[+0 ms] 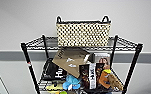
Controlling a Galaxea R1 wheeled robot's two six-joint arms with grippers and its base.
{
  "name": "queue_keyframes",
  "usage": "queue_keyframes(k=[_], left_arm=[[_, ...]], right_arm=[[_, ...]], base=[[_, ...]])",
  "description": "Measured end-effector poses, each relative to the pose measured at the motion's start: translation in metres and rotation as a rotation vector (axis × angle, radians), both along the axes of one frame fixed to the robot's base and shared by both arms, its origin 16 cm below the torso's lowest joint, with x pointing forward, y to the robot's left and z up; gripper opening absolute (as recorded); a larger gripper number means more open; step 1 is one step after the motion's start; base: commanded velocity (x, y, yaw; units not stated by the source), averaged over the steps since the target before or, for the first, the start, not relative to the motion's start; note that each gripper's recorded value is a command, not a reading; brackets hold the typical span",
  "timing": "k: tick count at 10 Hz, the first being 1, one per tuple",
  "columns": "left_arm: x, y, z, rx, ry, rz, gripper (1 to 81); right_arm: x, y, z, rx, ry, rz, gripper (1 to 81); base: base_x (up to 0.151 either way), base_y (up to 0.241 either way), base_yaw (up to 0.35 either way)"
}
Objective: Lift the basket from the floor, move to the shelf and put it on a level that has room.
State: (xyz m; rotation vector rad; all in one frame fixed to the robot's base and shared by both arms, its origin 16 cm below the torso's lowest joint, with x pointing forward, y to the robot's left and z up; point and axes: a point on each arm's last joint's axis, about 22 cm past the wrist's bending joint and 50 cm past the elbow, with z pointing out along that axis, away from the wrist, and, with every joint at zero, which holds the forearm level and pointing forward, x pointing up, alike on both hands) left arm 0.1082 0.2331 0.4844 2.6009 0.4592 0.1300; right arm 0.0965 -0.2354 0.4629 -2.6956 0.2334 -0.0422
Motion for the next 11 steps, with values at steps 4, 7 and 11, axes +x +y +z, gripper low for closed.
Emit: queue_keyframes(k=[4,7,11], left_arm=[[-0.004,-0.025,-0.023,0.042,-0.007,-0.018,81.1],[-0.023,-0.021,-0.044,0.113,0.014,-0.023,81.1],[-0.042,-0.049,-0.056,0.145,0.025,-0.056,81.1]], right_arm=[[-0.032,0.023,-0.023,-0.046,0.011,0.005,81.1],[-0.042,0.037,-0.033,-0.082,-0.002,0.036,81.1],[-0.08,0.07,-0.038,-0.075,0.016,0.084,81.1]], base=[[0.0,0.0,0.0],[0.0,0.0,0.0],[0.0,0.0,0.0]])
